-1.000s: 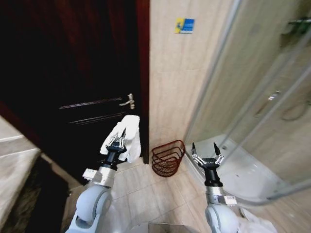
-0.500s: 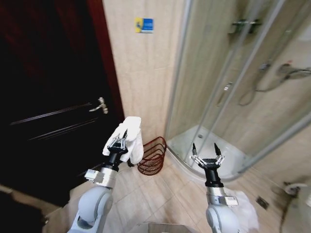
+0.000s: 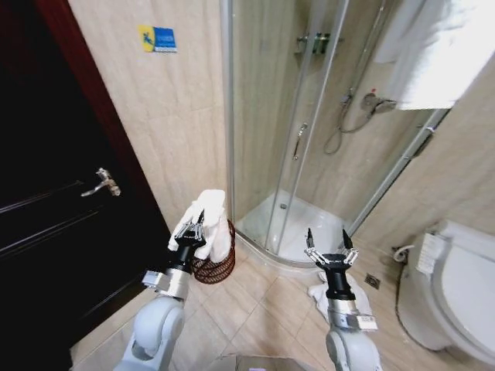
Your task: Discard the used towel into the hamper.
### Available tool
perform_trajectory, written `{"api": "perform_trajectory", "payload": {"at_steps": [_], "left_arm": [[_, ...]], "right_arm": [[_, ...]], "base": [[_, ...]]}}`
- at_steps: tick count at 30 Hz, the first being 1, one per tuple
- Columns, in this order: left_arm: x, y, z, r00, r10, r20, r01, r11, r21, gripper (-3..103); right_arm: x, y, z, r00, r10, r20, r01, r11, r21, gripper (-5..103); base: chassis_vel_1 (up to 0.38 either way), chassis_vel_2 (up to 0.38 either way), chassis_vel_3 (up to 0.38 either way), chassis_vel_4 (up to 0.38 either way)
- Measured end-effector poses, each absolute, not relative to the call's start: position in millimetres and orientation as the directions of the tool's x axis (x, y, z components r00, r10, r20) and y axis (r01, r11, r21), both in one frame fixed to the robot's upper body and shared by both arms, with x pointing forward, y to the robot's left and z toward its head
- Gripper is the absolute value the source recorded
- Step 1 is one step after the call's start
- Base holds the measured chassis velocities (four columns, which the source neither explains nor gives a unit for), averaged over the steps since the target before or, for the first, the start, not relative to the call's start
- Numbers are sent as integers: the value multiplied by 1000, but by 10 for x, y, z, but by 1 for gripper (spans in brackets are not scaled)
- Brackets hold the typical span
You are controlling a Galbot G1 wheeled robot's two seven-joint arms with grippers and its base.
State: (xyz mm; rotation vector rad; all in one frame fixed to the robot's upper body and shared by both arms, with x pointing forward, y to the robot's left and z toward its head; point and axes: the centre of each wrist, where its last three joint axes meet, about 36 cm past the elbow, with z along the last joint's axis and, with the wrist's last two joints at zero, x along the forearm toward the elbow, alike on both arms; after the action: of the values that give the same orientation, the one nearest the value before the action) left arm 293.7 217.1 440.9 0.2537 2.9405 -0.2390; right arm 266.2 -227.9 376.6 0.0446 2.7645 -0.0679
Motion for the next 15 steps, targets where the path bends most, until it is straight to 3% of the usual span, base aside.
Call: {"api": "perform_trajectory", "payload": {"at_steps": [15], "left_arm": [[3469, 2367, 3803, -976, 203, -80, 207, 977, -47, 4]], "right_arm": [[2630, -2270, 3726, -926, 39, -374, 56, 998, -35, 100]], "base": [[0, 0, 0, 0]]}}
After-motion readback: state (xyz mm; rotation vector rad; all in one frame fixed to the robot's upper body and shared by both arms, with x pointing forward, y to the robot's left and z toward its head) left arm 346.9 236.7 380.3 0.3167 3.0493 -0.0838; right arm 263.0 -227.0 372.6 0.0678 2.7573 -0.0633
